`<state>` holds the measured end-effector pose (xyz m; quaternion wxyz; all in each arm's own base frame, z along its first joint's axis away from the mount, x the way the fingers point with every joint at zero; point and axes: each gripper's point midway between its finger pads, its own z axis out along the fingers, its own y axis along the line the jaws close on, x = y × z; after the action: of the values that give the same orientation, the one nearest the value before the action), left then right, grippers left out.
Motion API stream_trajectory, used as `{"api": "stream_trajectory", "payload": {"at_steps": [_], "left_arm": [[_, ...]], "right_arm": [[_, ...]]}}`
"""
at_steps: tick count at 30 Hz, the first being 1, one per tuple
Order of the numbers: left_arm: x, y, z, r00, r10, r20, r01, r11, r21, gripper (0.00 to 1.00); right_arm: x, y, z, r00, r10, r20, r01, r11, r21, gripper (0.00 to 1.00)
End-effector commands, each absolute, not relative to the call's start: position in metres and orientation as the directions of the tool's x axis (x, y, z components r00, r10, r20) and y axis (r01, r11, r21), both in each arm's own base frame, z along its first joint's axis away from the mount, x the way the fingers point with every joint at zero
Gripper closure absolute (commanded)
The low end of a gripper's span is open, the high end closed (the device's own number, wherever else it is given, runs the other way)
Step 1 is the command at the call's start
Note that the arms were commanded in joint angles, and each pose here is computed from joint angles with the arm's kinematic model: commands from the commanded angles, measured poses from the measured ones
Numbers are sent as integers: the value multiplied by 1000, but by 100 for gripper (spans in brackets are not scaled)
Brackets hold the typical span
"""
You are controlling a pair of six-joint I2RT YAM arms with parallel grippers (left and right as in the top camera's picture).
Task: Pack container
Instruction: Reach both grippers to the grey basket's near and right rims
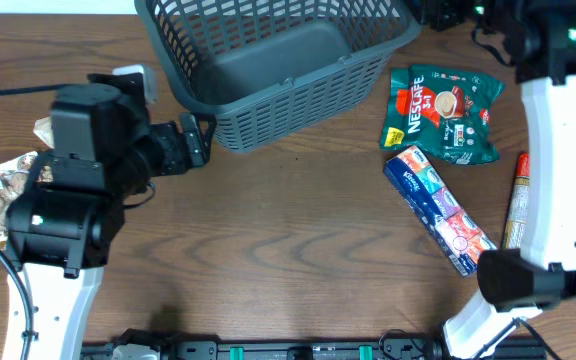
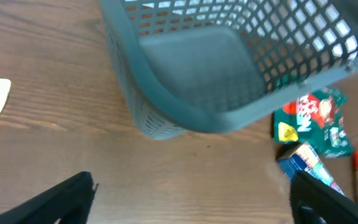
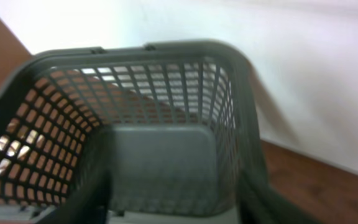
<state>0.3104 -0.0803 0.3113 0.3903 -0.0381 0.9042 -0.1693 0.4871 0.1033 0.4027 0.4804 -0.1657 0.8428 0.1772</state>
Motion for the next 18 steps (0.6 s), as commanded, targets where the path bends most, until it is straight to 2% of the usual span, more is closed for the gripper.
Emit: {"api": "stream_trajectory", "payload": {"at_steps": [1,2,3,5,8,9,11,12,18], "left_arm": [[311,-80,313,-675,-172,-717,39,963,-268,24],[311,-85,311,-681,-161,-714,53,962,-267,33],[312,-89,309,-687,-151,-711,61,963,-264,37],[314,-94,303,-699,-134,-702,64,967,-248,40],[318,-102,295,-718,-111,-688,78,968,-238,63],[320,-105,292,-723,-105,-683,83,968,-237,69],[323,-109,287,-732,-96,-675,88,968,-234,70],[325,-111,285,-736,-93,-671,90,968,-233,75],[332,-115,272,-759,-82,-646,86,971,-224,76]], "right_arm": [[496,102,394,-500,-102,-860,-435,888,148,65],[498,102,390,-507,-103,-855,-434,888,150,69],[499,103,388,-511,-104,-853,-435,888,152,69],[501,105,383,-518,-107,-849,-437,886,155,78],[505,106,377,-528,-110,-842,-432,888,155,90],[507,106,373,-534,-113,-838,-426,892,152,92],[511,107,365,-548,-117,-828,-422,894,152,94],[513,109,361,-555,-120,-823,-421,894,154,95],[526,116,325,-610,-140,-780,-421,891,169,98]]}}
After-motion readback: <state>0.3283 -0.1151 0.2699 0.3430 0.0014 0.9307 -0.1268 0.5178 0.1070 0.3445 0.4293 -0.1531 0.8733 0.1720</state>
